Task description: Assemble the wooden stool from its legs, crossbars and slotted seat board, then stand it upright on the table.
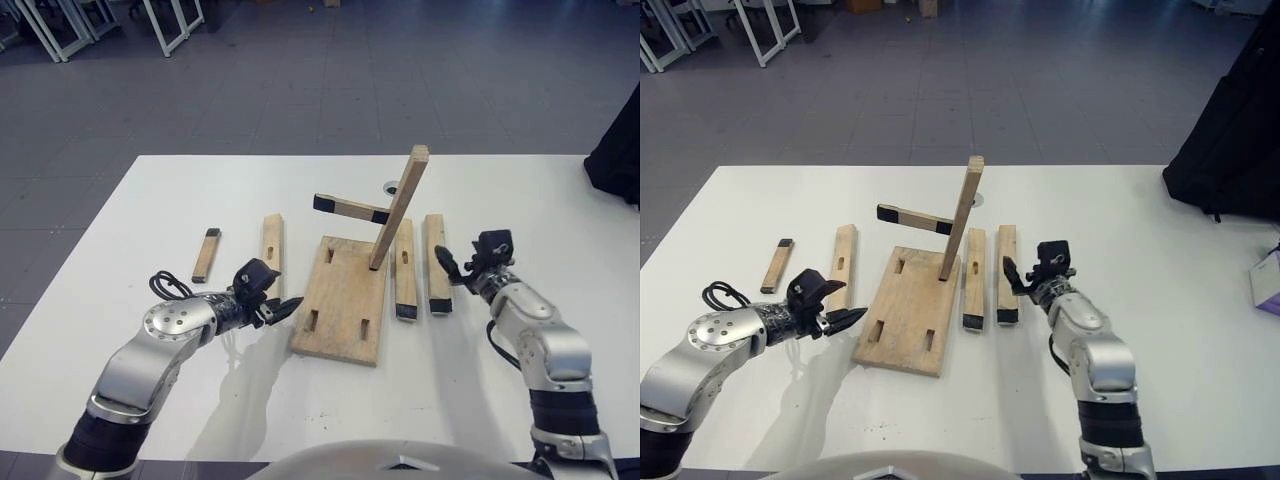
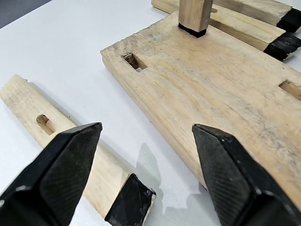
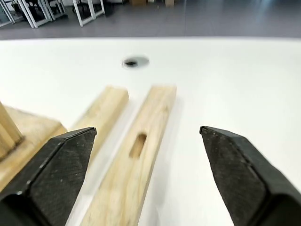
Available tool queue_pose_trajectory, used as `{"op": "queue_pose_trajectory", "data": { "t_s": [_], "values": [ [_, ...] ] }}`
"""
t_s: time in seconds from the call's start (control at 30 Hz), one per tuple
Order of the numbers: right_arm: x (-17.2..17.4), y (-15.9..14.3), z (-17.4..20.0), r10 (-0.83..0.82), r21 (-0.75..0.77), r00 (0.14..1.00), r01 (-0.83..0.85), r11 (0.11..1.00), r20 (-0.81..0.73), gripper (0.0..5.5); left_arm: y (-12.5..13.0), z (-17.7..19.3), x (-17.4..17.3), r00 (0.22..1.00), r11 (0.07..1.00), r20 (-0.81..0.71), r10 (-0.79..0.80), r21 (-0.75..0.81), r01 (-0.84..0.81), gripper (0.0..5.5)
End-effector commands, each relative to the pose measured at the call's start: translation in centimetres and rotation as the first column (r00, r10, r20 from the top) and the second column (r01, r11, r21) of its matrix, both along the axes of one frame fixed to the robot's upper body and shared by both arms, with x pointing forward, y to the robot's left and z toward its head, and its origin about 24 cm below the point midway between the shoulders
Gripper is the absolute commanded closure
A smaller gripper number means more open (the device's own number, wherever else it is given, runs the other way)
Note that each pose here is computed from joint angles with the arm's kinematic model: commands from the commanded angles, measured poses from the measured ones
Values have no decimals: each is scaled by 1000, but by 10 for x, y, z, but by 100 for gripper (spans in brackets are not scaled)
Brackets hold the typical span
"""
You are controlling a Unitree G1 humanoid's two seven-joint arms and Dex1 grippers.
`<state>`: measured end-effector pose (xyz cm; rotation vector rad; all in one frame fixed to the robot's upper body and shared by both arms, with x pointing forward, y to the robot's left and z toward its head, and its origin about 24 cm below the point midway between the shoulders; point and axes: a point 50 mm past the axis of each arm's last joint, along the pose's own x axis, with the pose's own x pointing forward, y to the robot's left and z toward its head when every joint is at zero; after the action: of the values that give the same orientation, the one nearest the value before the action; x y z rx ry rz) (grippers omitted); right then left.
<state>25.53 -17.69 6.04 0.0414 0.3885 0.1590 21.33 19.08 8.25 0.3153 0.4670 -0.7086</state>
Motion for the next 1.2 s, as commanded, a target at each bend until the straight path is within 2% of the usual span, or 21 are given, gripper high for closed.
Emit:
{"op": "queue_pose_trajectory", "data": {
  "t_s": [0.03, 0.17, 0.33, 0.5, 0.57, 0.7, 0.8, 0.93, 0.97, 1.03, 1.13, 1.2],
  "values": [
    [-9, 9, -7, -36, 17, 993, 39, 999, -111, 144, -6, -3, 1, 999, 1000, 20, 30, -2, -30, 194],
    [-12, 16, -15, -36, -8, 978, 35, 999, -206, 144, -13, -6, 2, 999, 1000, 19, 29, -5, -29, 194],
    [-16, 10, -25, -61, -52, 960, 49, 997, -275, 228, -18, -11, -2, 1000, 1000, 11, 28, -4, -28, 194],
    [-12, 4, -24, -77, -41, 963, 68, 997, -259, 324, -20, -15, -2, 1000, 1000, 10, 28, 9, -28, 194],
    [-4, 0, -17, -93, -23, 977, 90, 996, -193, 347, -20, -14, 2, 999, 999, 25, 35, -3, -35, 194],
    [15, -11, 10, -140, 39, 990, 140, 989, -6, 348, -20, -13, 8, 998, 999, 44, 52, -20, -51, 194],
    [17, -8, 28, -75, 16, 990, 73, 997, 119, 348, -20, -12, 11, 996, 998, 60, 59, -25, -57, 194],
    [17, 9, 58, -9, 142, 960, -33, 989, 280, 348, -23, -6, 16, 992, 996, 104, 72, -66, -65, 194],
    [18, 13, 67, -4, 175, 942, -59, 983, 335, 348, -24, -2, 18, 989, 994, 130, 72, -93, -60, 194],
    [20, 19, 90, 33, 249, 883, -167, 954, 468, 348, -32, 27, 23, 962, 971, 265, 65, -241, 1, 194],
    [23, 16, 109, 101, 252, 810, -295, 922, 578, 348, -38, 65, 29, 910, 884, 405, 89, -454, 116, 194],
    [25, 11, 123, 113, 258, 763, -349, 901, 636, 348, -40, 78, 28, 889, 830, 450, 84, -525, 188, 194]
  ]
}}
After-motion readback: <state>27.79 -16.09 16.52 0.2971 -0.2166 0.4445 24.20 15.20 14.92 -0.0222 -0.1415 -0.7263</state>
